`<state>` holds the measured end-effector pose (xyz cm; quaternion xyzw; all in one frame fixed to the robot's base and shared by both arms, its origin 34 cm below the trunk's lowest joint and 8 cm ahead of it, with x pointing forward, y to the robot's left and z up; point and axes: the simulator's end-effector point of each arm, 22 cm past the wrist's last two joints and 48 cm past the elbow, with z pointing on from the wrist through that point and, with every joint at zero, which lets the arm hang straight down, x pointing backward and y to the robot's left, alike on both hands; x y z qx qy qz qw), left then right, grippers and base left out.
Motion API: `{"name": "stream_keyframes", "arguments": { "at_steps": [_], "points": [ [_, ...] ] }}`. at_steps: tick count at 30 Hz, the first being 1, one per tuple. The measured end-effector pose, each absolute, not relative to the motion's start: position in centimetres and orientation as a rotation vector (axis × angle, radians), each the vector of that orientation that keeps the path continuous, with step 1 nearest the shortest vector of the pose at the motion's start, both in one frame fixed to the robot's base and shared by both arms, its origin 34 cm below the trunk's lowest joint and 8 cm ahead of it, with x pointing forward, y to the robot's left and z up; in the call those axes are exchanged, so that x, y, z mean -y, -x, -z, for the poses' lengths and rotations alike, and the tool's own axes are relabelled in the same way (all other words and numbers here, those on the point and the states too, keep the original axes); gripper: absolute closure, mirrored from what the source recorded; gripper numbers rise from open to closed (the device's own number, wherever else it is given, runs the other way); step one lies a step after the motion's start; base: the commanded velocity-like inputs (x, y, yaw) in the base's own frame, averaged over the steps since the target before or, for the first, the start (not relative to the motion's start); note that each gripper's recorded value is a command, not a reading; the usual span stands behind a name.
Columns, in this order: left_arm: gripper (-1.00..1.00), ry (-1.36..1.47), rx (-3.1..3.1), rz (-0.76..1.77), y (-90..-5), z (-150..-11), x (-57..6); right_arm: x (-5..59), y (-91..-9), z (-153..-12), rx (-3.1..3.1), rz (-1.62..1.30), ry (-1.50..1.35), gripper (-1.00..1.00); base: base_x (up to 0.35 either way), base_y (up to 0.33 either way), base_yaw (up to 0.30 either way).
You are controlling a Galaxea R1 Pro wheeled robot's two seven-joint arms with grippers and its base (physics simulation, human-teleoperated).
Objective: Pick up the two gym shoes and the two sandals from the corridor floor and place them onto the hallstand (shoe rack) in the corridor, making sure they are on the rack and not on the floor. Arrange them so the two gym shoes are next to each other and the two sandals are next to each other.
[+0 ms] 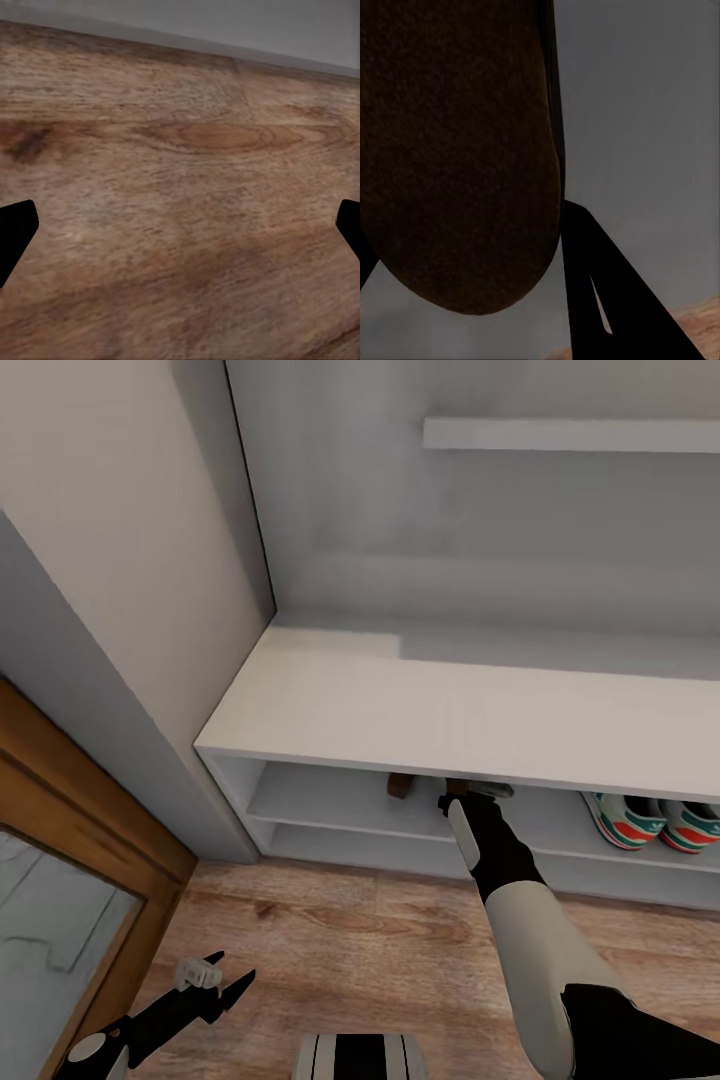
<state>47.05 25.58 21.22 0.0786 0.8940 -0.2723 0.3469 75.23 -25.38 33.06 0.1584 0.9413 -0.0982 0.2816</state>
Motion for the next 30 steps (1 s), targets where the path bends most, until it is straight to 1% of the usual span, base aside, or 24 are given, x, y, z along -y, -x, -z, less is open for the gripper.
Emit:
{"name": "stream_keyframes", "arguments": {
  "at_steps": [9, 10, 26, 30],
  "points": [
    [-1.0, -0.204, -2.318, 0.706, -47.06, -21.22, -25.58, 25.38, -75.22, -33.04, -2.522, 0.263, -0.424, 1.0, 0.037, 0.026, 0.0],
    [-1.0, -0.204, -2.318, 0.706, -47.06, -21.22, -25.59, 25.38, -75.23, -33.06, -2.522, 0.263, -0.424, -1.0, 0.003, 0.002, 0.0],
    [-1.0, -0.206, -2.316, 0.704, -47.13, -21.26, -25.61, 25.49, -75.28, -33.17, -2.518, 0.265, -0.431, -1.0, -0.003, 0.0, 0.0],
    [-1.0, -0.207, -2.315, 0.704, -47.14, -21.26, -25.6, 25.49, -75.26, -33.11, -2.519, 0.266, -0.431, -1.0, -0.195, 0.0, 0.0]
  ]
}}
